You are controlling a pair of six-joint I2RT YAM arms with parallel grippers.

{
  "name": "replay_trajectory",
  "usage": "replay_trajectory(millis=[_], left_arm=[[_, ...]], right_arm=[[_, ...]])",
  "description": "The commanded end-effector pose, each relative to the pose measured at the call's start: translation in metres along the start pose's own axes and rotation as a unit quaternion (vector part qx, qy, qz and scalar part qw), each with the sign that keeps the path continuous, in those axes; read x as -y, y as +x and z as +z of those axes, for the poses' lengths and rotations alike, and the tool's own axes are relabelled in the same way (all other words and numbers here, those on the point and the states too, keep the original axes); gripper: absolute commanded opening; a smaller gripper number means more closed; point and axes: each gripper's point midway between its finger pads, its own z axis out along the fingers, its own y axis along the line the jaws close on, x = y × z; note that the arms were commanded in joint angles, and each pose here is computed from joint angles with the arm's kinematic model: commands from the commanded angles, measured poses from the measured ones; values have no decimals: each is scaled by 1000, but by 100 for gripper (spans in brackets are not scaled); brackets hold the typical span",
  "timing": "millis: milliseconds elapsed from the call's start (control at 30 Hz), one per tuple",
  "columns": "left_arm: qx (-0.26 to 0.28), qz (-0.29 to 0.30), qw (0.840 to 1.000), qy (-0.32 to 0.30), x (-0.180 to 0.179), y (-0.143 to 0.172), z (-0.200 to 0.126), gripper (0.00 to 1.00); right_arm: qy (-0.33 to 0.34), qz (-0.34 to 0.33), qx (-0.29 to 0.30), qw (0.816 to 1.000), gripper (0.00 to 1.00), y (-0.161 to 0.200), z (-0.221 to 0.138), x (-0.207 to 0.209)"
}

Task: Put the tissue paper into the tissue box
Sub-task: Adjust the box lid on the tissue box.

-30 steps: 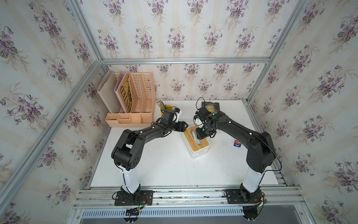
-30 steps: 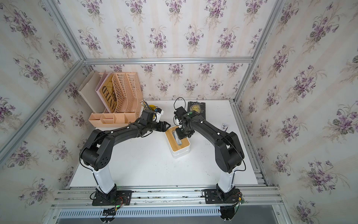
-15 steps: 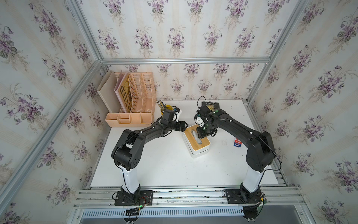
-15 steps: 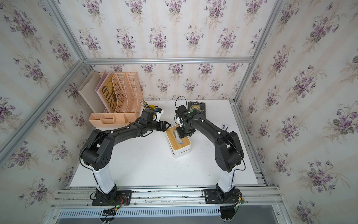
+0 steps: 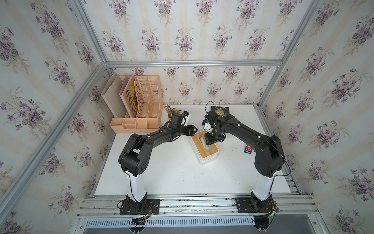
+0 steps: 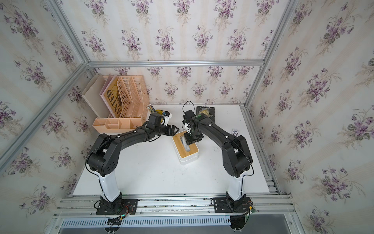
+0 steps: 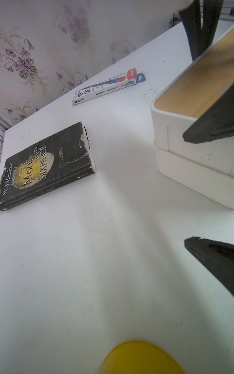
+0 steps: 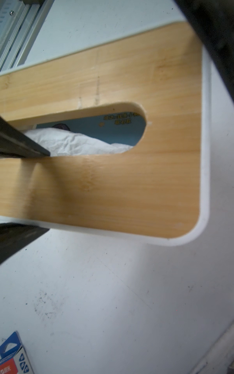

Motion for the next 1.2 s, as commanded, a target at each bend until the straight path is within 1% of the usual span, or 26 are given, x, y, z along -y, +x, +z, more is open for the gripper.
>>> replay_trajectory(millis=[0, 233, 400, 467, 600, 733, 800, 933, 1167], left_arm=[[-9, 8, 1000, 3, 1, 1, 2, 78], [-28, 11, 1000, -8, -6, 7, 12, 76], [-18, 15, 1000, -11, -7, 8, 9, 76], [-3, 20, 1000, -8, -1, 1, -1, 76], [38, 40, 998, -21, 4, -12, -28, 76], [53, 56, 997, -18, 11, -14, -44, 77], [51, 60, 997, -14, 12, -12, -46, 77], [32, 63, 997, -6, 13, -4, -40, 77], [3, 70, 998, -9, 9, 1, -32, 77]], right_arm=[[0, 1, -7, 1000, 26, 3, 3, 0], [3, 1, 2, 1000, 26, 1, -4, 1], [4, 3, 7, 1000, 26, 0, -8, 4], [3, 5, 9, 1000, 26, -1, -9, 5], [0, 5, 11, 1000, 25, -3, -12, 4], [-1, 4, 14, 1000, 26, -7, -15, 3], [-2, 3, 18, 1000, 26, -10, -18, 2], [-3, 3, 18, 1000, 25, -10, -20, 2], [-7, 5, 13, 1000, 26, -8, -19, 1]])
